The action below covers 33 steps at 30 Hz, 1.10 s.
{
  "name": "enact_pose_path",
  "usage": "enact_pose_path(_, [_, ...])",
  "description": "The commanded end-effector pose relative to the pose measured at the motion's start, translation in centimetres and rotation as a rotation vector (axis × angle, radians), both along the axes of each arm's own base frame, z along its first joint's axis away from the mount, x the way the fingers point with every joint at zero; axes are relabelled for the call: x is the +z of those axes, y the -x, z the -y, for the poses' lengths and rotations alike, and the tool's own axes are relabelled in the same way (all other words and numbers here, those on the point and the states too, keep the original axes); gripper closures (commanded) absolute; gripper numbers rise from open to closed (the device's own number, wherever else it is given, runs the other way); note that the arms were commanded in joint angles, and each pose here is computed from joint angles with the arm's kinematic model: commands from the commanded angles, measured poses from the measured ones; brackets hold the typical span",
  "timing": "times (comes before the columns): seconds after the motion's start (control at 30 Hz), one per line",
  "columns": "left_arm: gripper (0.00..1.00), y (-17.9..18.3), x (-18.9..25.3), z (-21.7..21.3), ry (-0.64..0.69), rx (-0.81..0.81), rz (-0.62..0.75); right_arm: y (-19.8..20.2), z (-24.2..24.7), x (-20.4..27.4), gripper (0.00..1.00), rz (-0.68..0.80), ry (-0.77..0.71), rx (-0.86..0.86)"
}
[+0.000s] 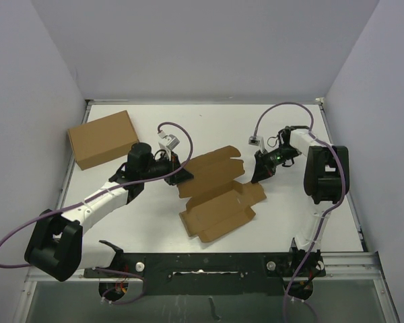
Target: Fold the paper box
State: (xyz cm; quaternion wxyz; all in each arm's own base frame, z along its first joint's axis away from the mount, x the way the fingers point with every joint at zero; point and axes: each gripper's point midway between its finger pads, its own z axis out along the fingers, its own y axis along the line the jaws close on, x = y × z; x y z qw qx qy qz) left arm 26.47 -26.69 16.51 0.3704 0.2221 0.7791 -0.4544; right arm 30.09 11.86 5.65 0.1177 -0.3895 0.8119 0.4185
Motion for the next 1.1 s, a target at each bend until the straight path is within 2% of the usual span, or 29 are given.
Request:
enact_pose_path(0.0, [1.0, -1.4, 3.4, 0.6, 0.044, 0.002, 0.094, -1.6, -0.6, 2.0, 1.0, 0.096, -0.024, -0.023])
enact_pose_path(0.37, [1.0, -4.0, 8.8, -0.6, 0.019, 0.002, 0.186, -6.7, -3.0, 8.6, 1.0, 0.449, -0.03, -0.159])
enact_pose_path(0.6, [1.0, -6.1, 11.4, -2.4, -0.002, 0.005, 0.261, -12.4, -4.2, 12.9, 1.0, 0.743, -0.037, -0.359])
enact_pose_path(0.9, [1.0, -6.8, 9.1, -2.5, -0.007, -0.002, 0.187, -13.9, -6.1, 12.0, 1.0, 0.974, -0.179, -0.5])
enact_pose_path(1.07, [1.0, -6.1, 7.5, -2.6, 0.001, 0.001, 0.151, -12.5, -6.4, 11.5, 1.0, 1.035, -0.234, -0.486])
